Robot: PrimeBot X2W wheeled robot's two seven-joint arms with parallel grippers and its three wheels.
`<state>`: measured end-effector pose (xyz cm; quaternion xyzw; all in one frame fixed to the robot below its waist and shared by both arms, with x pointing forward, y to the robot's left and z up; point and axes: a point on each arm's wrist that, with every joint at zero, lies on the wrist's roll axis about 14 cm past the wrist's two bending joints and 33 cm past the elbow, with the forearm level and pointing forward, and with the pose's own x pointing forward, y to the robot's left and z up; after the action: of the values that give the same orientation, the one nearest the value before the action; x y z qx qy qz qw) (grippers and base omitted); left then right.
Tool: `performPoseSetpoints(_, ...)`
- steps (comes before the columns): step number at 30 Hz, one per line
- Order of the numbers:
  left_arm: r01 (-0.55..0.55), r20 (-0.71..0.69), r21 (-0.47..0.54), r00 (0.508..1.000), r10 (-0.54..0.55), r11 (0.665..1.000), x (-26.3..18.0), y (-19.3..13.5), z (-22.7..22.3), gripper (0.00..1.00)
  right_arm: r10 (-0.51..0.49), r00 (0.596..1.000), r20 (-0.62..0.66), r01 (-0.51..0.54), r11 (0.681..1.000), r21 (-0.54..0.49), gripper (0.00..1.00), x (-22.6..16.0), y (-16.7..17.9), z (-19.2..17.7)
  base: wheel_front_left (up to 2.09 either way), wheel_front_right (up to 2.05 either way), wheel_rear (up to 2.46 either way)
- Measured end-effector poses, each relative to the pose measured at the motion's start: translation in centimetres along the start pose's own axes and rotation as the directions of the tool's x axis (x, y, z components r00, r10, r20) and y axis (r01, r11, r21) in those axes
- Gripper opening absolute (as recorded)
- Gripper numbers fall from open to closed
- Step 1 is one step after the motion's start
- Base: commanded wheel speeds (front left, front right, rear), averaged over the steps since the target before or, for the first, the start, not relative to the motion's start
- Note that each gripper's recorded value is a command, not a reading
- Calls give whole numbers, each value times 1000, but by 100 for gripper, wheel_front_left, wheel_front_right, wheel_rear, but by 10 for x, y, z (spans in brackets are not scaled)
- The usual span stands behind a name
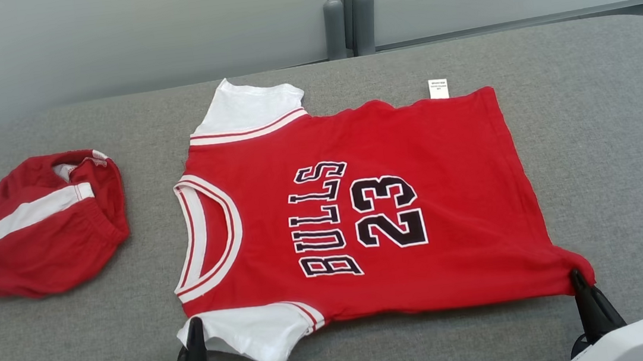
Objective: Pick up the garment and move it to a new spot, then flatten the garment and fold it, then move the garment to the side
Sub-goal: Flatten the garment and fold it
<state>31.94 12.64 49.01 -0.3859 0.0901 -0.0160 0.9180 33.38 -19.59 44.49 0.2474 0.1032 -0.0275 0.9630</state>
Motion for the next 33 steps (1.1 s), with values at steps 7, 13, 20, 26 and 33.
performPoseSetpoints(7, -13, -27, -6, 1000, 13, 1000, 7, 7, -11, 0, -17, 1000, -22, 17, 1000, 12, 0, 4, -4, -12, 0, 0, 0)
performPoseSetpoints(13, 2, -58, 8, 998, -1, 1000, 17, 7, -20, 0, -16, 999, -33, 16, 1000, 16, 0, 9, -3, -16, 0, 0, 0)
performPoseSetpoints(20, 53, -65, 65, 997, -49, 996, 42, 2, -18, 0, 4, 999, -42, -3, 1000, 11, 0, 22, 4, -15, 0, 0, 0)
performPoseSetpoints(26, 108, -51, 132, 993, -102, 985, 78, -7, -10, 0, 25, 998, -49, -25, 1000, -5, 0, 42, 10, -6, 0, 0, 0)
performPoseSetpoints(33, 121, -33, 145, 993, -118, 982, 112, -12, -7, 0, 24, 999, -41, -24, 1000, 3, 0, 66, 13, 3, 0, 0, 0)
